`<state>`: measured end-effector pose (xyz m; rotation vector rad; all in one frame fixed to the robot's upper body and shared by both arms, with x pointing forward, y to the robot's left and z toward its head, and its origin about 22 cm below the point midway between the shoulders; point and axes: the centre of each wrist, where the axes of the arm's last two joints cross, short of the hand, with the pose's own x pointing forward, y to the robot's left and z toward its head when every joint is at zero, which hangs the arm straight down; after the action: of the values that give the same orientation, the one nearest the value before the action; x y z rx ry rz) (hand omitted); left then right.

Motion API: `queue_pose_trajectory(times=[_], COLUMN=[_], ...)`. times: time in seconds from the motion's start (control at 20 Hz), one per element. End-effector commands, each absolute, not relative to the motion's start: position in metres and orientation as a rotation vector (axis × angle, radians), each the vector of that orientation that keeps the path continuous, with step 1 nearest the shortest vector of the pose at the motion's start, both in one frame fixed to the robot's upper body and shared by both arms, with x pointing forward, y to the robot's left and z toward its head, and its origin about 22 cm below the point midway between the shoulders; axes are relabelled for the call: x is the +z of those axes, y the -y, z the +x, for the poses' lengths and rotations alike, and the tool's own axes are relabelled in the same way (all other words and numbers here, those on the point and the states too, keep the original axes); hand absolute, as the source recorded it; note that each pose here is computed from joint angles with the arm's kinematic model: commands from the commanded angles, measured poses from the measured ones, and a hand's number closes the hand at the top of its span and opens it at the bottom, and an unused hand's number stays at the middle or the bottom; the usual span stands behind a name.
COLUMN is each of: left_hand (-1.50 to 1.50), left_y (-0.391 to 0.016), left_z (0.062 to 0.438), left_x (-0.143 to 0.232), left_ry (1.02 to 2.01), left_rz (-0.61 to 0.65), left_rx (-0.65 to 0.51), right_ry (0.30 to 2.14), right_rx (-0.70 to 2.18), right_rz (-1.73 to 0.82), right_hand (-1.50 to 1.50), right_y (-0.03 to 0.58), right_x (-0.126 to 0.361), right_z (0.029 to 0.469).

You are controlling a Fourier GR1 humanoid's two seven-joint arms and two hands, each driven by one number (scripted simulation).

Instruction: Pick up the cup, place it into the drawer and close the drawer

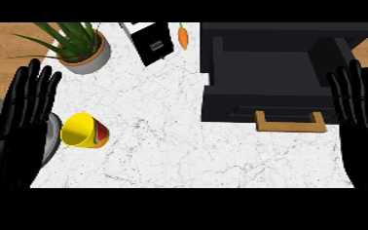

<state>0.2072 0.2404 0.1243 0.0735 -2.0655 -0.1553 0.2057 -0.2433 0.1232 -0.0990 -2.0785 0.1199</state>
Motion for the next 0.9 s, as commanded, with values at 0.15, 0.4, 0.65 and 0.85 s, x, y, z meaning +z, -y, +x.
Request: queue_pose_trajectory(times=[0.15,0.4,0.65,0.85], left_hand=[-1.5,-1.5,-1.5,-1.5], left_y=[-0.263,-0.261,-0.275,-0.305], left_z=[0.193,0.163,0.169,0.179], left_x=[0.111,0.107,0.097,0.084], left_ry=[2.069,1.917,1.886,1.873], left_rz=[0.057,-0.099,-0.121,-0.082], left_rx=[-0.123,0.149,0.159,0.2], right_ry=[2.108,2.016,2.024,2.018], right_rx=[0.104,0.213,0.197,0.191], right_rz=[-0.067,-0.112,-0.09,-0.091], right_hand=[-1.5,-1.5,-1.5,-1.5], right_y=[0.235,0.25,0.246,0.267], right_x=[0.11,0.133,0.119,0.111], right_z=[0.215,0.209,0.232,0.237])
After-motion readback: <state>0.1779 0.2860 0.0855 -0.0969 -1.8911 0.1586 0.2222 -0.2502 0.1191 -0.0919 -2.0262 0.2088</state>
